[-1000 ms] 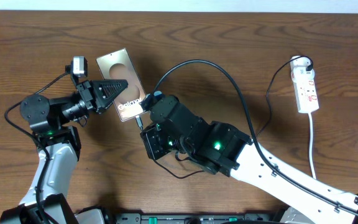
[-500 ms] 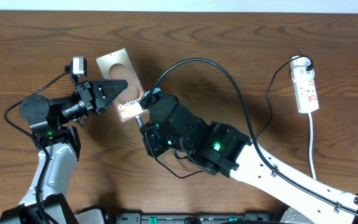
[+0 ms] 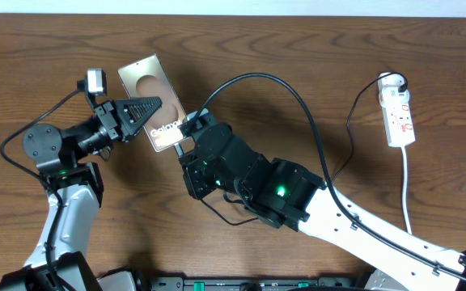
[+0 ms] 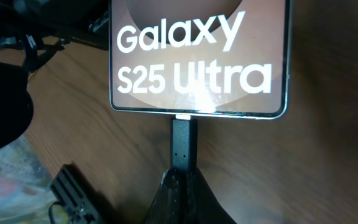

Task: Plug charger to phone and switch on socket

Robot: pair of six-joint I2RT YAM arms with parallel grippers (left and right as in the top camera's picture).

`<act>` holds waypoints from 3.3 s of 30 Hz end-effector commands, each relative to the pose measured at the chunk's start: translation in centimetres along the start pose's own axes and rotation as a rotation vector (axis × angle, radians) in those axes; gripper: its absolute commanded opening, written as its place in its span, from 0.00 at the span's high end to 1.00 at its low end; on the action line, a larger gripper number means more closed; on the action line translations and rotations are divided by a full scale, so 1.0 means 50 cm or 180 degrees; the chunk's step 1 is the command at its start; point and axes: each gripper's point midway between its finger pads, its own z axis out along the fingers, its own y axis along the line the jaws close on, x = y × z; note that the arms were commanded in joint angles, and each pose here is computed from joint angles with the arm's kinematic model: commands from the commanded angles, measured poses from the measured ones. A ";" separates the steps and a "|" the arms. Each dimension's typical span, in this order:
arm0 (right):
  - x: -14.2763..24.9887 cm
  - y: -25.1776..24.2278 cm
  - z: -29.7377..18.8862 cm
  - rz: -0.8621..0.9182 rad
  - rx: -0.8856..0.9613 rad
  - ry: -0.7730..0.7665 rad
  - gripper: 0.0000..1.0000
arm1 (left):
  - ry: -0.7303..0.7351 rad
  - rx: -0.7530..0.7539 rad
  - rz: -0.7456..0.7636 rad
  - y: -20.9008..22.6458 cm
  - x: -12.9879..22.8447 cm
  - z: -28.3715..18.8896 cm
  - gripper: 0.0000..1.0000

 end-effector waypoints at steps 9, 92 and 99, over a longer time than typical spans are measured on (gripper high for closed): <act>-0.094 -0.028 -0.014 -0.0137 0.0238 -0.0560 0.99 | 0.0681 0.0115 0.0101 -0.022 0.079 0.021 0.93; 0.019 -0.040 -0.365 0.0220 0.0295 -0.0461 0.06 | 0.0474 0.0083 0.0748 0.013 0.132 0.175 0.93; 0.048 -0.070 -0.396 0.0204 0.0455 -0.0379 0.02 | 0.0439 -0.0608 0.0834 0.098 0.174 0.236 0.93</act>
